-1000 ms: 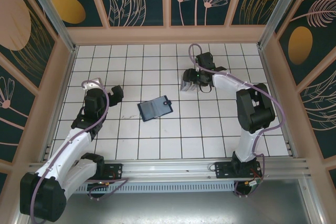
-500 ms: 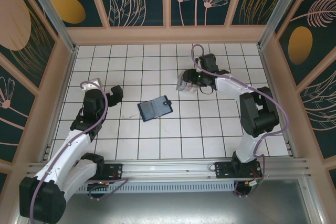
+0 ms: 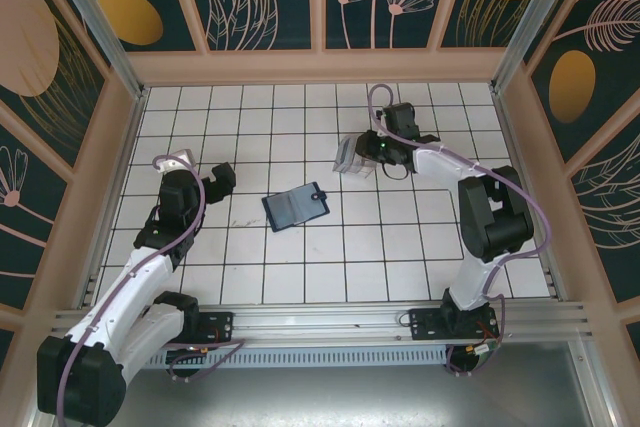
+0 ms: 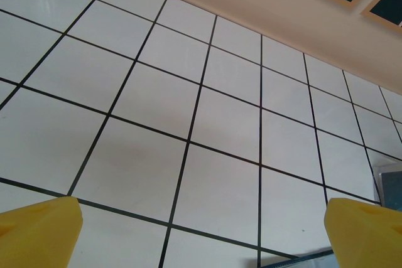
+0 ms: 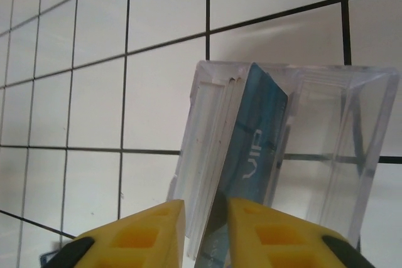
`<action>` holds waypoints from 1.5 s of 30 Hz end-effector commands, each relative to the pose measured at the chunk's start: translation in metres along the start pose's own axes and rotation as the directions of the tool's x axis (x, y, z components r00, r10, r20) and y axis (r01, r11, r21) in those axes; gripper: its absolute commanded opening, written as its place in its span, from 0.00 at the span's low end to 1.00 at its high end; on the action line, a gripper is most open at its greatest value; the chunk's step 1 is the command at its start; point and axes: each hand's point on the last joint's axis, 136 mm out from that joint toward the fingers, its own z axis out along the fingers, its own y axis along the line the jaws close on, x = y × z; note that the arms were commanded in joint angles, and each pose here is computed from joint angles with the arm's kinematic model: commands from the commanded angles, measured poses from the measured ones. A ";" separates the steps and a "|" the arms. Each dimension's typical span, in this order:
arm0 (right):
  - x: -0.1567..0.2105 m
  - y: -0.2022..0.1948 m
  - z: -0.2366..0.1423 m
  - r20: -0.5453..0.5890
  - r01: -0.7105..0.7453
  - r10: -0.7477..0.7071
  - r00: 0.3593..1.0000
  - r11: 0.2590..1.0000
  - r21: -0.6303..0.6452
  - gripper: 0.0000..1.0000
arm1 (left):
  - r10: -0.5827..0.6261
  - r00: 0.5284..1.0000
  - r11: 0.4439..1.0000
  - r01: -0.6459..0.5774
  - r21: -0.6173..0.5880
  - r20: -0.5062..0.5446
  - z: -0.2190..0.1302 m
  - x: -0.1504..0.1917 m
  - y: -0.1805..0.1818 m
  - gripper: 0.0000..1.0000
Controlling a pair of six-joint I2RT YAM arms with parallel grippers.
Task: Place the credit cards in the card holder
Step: Pick up the credit card from the storage box, then insert the credit card into the card slot.
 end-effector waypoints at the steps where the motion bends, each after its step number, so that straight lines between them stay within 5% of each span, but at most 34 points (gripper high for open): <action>1: -0.008 0.007 -0.017 0.046 0.021 -0.021 0.999 1.000 -0.015 0.19 | -0.016 1.000 1.000 0.016 0.010 0.007 -0.001 -0.001 -0.002 0.99; 7: -0.010 0.005 -0.040 0.077 0.034 -0.035 0.996 0.999 0.011 0.06 | -0.024 1.000 0.999 0.024 0.028 -0.014 -0.001 0.004 -0.004 0.99; 14: -0.003 0.011 -0.082 0.089 0.125 -0.128 0.988 0.991 0.037 0.03 | -0.024 0.973 0.998 0.036 0.050 -0.229 0.001 0.055 -0.002 0.99; 19: 0.042 0.047 -0.077 -0.007 0.208 -0.213 0.977 0.959 -0.193 0.04 | -0.120 0.908 0.978 0.179 0.112 -0.401 0.001 0.083 -0.023 0.99; 22: 0.080 0.080 -0.061 -0.108 0.211 -0.270 0.957 0.900 -0.381 0.05 | -0.066 0.845 0.927 0.248 0.279 -0.531 -0.001 0.103 -0.061 0.98; 25: 0.113 0.108 -0.044 -0.188 0.204 -0.340 0.921 0.835 -0.510 0.04 | -0.025 0.808 0.928 0.237 0.287 -0.589 0.001 0.116 -0.068 0.98; 30: 0.138 0.107 -0.009 -0.324 0.126 -0.349 0.879 0.827 -0.549 0.04 | -0.036 0.781 0.928 0.257 0.269 -0.623 0.001 0.132 -0.063 0.95; 36: 0.149 0.106 0.010 -0.389 0.073 -0.355 0.850 0.811 -0.580 0.03 | -0.039 0.696 0.933 0.282 0.224 -0.717 0.007 0.158 -0.060 0.62; 45: 0.162 0.099 0.028 -0.460 -0.001 -0.327 0.826 0.815 -0.580 0.04 | -0.074 0.649 0.956 0.261 0.131 -0.757 0.019 0.179 -0.045 0.43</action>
